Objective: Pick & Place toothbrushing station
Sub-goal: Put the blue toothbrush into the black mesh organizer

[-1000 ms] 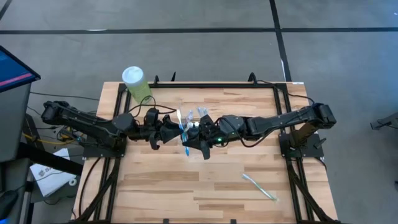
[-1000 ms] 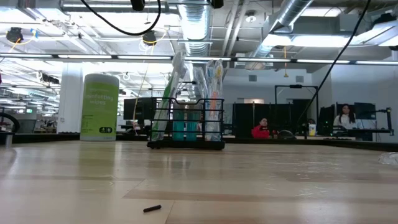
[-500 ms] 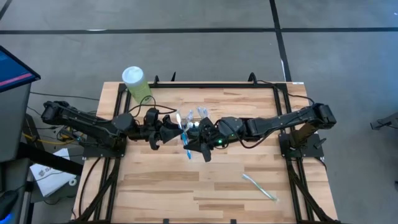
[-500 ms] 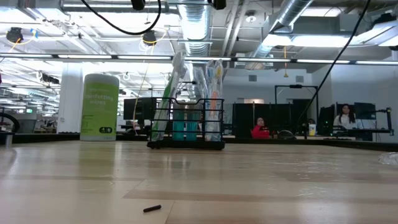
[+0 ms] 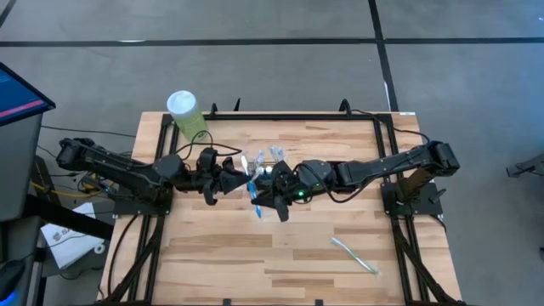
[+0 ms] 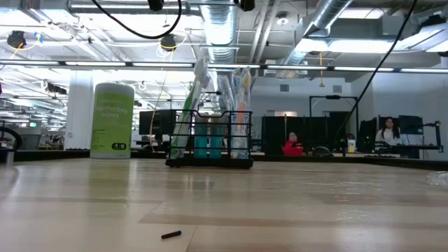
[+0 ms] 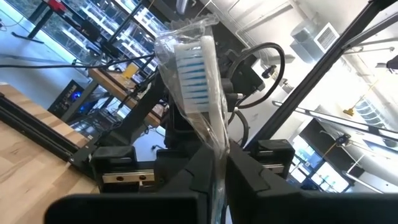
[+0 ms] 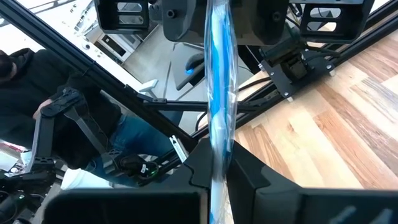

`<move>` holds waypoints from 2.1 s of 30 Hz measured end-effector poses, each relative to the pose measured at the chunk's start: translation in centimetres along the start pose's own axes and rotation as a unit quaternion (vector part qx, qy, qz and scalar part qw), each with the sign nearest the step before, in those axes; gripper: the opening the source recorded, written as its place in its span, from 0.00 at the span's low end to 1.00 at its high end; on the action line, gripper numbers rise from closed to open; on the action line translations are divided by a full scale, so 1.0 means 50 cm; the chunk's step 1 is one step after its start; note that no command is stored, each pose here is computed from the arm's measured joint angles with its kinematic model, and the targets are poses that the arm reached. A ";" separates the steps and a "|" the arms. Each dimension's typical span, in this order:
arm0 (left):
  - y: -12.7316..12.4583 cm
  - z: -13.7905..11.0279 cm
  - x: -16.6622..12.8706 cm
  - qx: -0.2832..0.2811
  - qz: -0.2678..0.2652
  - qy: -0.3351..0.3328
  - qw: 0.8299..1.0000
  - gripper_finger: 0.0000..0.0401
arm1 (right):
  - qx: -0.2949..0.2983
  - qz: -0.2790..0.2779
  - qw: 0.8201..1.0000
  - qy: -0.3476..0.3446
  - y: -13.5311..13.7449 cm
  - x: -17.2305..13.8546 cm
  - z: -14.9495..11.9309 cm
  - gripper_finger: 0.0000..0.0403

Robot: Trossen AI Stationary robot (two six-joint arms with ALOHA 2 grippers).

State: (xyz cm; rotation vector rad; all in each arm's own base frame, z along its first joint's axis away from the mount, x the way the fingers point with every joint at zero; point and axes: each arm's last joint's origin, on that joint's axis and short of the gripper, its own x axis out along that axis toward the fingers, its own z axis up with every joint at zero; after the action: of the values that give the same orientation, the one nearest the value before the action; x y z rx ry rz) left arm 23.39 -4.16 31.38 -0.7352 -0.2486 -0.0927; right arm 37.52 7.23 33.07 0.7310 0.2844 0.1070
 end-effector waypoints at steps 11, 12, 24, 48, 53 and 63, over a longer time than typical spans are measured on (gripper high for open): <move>0.000 -0.001 0.000 -0.007 -0.004 0.004 1.000 0.02 | -0.003 -0.003 1.000 -0.004 -0.001 0.000 0.001 0.16; 0.000 -0.001 0.000 -0.011 -0.004 0.004 1.000 0.02 | -0.003 -0.003 1.000 -0.004 -0.001 0.000 0.001 0.17; -0.001 -0.002 0.000 -0.014 -0.010 0.011 1.000 0.02 | -0.001 -0.007 1.000 -0.011 -0.008 0.000 0.010 0.52; 0.015 0.006 0.002 0.021 0.036 -0.013 0.999 0.01 | -0.050 0.000 0.995 -0.089 0.040 -0.161 0.111 0.67; 0.005 0.023 0.014 0.063 0.078 -0.013 0.995 0.01 | -0.058 -0.030 0.994 -0.090 0.044 -0.195 0.114 0.67; -0.044 0.075 0.037 0.171 0.186 -0.031 0.967 0.01 | -0.074 -0.059 0.994 -0.063 0.045 -0.237 0.111 0.67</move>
State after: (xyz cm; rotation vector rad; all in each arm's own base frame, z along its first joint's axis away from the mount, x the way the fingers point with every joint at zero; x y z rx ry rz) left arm 24.11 -3.23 35.97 -0.4310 -0.1754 0.3240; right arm 27.84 3.02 41.06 0.5688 0.1963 -0.0291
